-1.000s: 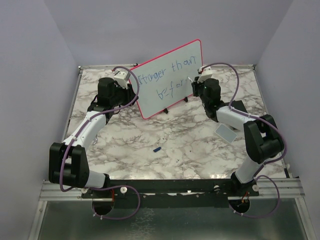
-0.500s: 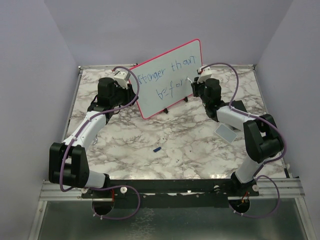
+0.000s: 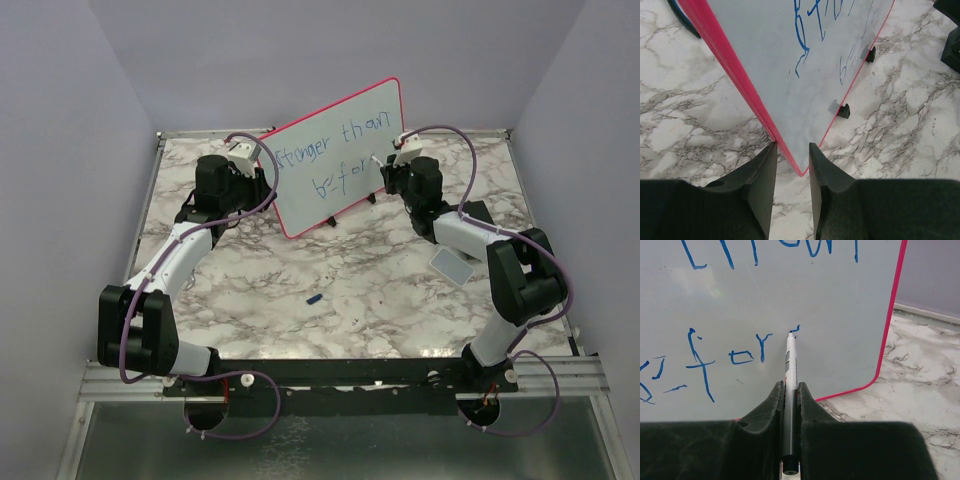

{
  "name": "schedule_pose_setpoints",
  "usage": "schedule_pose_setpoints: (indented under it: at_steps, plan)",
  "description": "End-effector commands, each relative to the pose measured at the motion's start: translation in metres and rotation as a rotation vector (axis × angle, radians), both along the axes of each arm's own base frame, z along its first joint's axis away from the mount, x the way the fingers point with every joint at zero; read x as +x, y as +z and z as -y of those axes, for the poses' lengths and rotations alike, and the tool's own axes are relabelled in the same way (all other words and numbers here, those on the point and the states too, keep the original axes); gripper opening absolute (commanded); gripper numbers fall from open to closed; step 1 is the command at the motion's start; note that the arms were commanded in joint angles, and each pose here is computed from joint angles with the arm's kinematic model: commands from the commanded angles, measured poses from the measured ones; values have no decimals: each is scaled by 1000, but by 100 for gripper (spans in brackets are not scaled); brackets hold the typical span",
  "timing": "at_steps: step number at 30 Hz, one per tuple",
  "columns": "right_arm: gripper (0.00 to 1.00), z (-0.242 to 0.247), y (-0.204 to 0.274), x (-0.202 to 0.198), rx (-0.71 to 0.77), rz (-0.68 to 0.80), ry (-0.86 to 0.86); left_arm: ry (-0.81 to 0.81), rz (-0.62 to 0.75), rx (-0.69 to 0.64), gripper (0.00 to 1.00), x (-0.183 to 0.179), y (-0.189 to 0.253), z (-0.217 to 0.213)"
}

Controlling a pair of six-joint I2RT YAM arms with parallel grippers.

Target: Write a sentence on the whiteboard

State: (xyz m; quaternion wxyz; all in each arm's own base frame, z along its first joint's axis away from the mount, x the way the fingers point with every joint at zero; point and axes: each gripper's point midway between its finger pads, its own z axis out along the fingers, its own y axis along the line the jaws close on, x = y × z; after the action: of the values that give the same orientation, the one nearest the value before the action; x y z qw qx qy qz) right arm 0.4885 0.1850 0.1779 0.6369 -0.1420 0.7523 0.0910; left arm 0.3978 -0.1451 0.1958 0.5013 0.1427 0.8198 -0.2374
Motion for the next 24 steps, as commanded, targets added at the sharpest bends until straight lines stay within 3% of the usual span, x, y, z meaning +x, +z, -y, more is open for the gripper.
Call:
schedule_pose_setpoints:
  at_steps: [1,14,24]
  plan:
    - [1,-7,-5,-6,2,-4,48,-19,39,-2,33,-3,9,4]
    - [1,-9,-22,-15,3,-47,70,-24,37,-4,33,-4,9,5]
    - [1,12,-23,-3,-11,-48,-69,-24,37,-2,33,-4,9,5]
